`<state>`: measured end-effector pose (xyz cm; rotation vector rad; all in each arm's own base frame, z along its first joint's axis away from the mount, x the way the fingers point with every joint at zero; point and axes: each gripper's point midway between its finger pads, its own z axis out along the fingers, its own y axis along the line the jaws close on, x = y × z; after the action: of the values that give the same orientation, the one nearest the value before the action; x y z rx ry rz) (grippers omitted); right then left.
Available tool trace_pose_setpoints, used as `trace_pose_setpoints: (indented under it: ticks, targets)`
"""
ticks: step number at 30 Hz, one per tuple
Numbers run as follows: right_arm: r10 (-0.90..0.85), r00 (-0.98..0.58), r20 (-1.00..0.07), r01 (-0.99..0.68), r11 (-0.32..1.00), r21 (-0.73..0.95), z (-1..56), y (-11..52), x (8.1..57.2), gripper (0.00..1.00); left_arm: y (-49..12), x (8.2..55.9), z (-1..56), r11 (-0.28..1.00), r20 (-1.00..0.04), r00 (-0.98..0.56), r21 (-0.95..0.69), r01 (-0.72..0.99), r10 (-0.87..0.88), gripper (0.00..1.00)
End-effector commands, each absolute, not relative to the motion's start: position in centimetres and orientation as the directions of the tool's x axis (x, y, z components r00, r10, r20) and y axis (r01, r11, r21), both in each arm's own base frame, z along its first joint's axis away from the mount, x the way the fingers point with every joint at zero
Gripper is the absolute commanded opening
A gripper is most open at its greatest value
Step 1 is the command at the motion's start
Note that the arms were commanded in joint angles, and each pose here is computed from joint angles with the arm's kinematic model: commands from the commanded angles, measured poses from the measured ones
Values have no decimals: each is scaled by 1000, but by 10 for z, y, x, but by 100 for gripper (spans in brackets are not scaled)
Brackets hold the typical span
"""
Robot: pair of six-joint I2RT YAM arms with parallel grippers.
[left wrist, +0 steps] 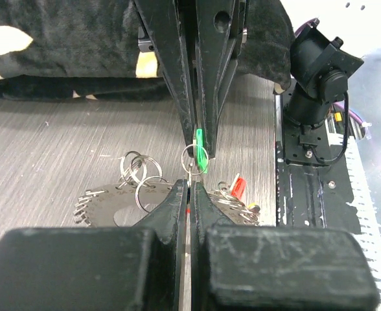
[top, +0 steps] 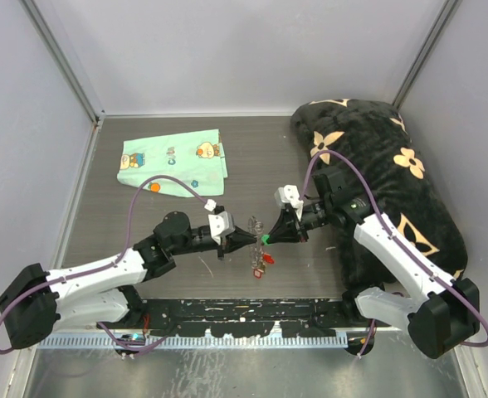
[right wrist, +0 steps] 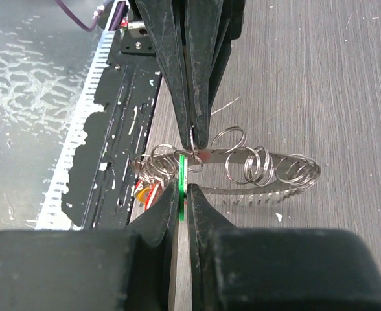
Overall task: Remove the keys from the keyring
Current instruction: Remove the key from the keyring.
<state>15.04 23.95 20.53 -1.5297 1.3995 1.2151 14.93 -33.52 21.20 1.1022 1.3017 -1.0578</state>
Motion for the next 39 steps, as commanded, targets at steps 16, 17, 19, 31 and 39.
trace_pose_setpoints:
  ticks: [16,17,19,31,39]
  targets:
    - [-403,110,-909,-979,-201,-30,201,229,154,1,-344,149,231,68,-975,204,210,975,88,0]
    - [-403,105,-909,-978,-205,-22,201,229,154,0,-345,149,230,63,-974,210,216,974,88,0]
    - [-397,95,-913,-976,-216,-8,202,231,152,1,-346,150,228,58,-971,221,226,972,89,0]
    - [-401,43,-915,-966,-252,65,196,236,149,1,-348,145,217,-8,-957,259,260,966,128,0]
    - [-398,-14,-917,-963,-240,119,196,242,151,2,-349,146,218,-36,-945,287,284,958,157,0]
